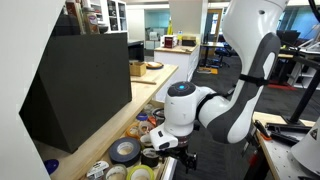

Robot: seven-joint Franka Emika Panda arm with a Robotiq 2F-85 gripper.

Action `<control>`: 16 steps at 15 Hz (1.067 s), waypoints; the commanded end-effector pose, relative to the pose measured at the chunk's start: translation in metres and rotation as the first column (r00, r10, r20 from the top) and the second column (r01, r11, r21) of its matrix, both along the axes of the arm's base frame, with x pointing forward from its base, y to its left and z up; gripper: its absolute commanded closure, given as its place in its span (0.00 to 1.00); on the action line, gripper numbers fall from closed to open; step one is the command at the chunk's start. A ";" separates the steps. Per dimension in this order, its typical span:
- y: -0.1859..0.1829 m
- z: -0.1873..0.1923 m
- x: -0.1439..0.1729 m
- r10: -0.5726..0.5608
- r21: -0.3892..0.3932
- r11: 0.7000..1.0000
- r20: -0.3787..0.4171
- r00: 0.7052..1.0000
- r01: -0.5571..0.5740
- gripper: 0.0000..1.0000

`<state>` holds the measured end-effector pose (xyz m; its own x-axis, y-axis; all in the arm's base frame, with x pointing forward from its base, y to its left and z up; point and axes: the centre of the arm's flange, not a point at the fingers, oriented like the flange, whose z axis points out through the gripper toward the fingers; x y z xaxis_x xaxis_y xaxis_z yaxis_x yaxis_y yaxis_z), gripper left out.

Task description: Close the open drawer completely

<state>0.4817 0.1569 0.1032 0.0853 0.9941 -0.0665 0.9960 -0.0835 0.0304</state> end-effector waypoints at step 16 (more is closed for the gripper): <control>-0.032 -0.028 0.019 0.035 0.004 0.999 -0.035 0.999 -0.035 0.64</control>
<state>0.4972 0.1320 0.0741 0.0607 0.9959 -0.0675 0.9981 -0.0611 -0.0037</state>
